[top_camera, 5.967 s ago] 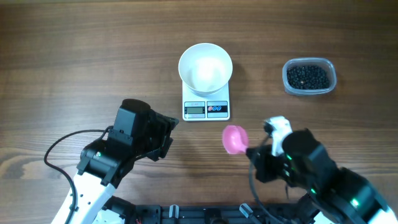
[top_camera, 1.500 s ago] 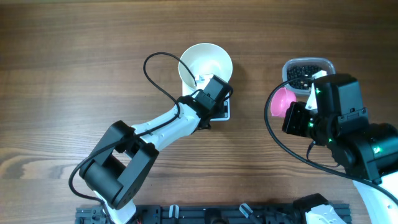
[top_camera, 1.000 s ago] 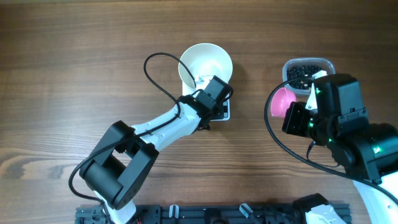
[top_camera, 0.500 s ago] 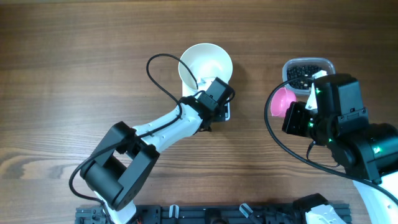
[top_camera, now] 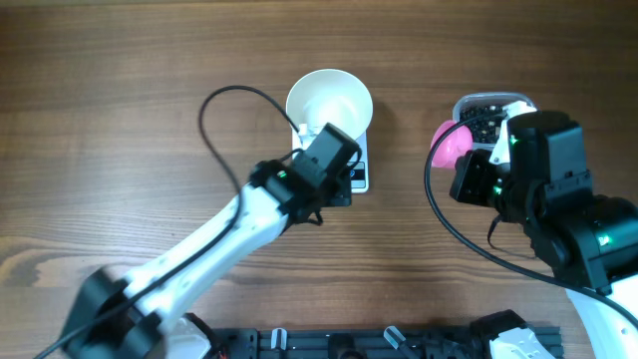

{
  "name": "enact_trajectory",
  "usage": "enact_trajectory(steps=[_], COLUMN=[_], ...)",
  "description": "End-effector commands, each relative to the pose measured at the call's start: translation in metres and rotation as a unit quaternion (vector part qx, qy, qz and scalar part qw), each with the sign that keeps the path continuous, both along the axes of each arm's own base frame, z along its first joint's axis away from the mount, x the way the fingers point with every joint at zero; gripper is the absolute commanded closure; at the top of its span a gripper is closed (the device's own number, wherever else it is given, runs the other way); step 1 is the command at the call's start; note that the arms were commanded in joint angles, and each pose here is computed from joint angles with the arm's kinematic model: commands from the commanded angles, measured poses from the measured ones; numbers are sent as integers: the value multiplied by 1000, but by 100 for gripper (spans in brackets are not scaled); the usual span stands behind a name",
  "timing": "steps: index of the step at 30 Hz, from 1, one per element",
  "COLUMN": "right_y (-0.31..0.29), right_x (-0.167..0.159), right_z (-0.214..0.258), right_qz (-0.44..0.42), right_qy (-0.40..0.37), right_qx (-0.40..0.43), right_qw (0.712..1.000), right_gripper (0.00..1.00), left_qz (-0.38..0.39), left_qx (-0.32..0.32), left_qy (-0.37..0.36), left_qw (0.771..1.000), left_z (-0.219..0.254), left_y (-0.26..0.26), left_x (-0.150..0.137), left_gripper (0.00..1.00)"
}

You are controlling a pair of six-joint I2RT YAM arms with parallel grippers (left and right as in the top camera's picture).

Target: Scoop item into bowl and weigh 150g on scale

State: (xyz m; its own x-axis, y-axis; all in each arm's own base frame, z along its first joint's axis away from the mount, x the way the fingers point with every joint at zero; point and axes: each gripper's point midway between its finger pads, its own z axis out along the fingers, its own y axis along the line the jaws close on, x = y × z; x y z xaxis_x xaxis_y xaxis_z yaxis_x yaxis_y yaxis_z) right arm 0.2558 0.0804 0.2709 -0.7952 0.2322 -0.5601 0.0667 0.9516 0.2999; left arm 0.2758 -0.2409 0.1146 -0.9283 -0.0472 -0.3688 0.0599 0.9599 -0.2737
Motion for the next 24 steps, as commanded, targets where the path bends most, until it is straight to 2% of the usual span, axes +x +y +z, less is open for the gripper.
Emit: enact_trajectory(steps=[1,3,5,8,9,13,16,18,20,22,24], right_y=[4,7,9,13,16,21,23,24,24,27,28], right_x=[15,23,34,49,51,53,61,64,68,77,91], right_z=[17,19,16,3,-3,-22,-17,-15,-12,-3,11], right_qz=[21,35,42,44,49,35,15,18,14,15,15], right_qy=[-43,-56,-63,-47,-34,10,-3,-11,-21,-45,-86], right_qx=[-5,-14,-25,-29,-28,-10,10,10,10,17,18], right_qw=[999,998,997,997,998,999,1000,1000,1000,999,996], right_gripper=[96,96,96,96,96,96,96,96,96,96,96], left_qz=[43,64,88,121,127,141,141,142,151,115,10], left_qx=[25,36,45,53,60,100,126,126,118,126,134], left_qy=[-72,-94,-112,-121,-115,-73,-42,-42,-72,-95,-111], left_qw=[996,993,989,984,983,982,981,981,979,981,985], left_z=[43,57,71,83,83,75,67,67,73,78,81], left_y=[33,51,72,99,108,138,150,150,147,142,126], left_x=[5,5,6,5,1,-22,-36,-35,-22,-14,-11], left_gripper=[96,91,71,29,2,0,0,0,0,0,0])
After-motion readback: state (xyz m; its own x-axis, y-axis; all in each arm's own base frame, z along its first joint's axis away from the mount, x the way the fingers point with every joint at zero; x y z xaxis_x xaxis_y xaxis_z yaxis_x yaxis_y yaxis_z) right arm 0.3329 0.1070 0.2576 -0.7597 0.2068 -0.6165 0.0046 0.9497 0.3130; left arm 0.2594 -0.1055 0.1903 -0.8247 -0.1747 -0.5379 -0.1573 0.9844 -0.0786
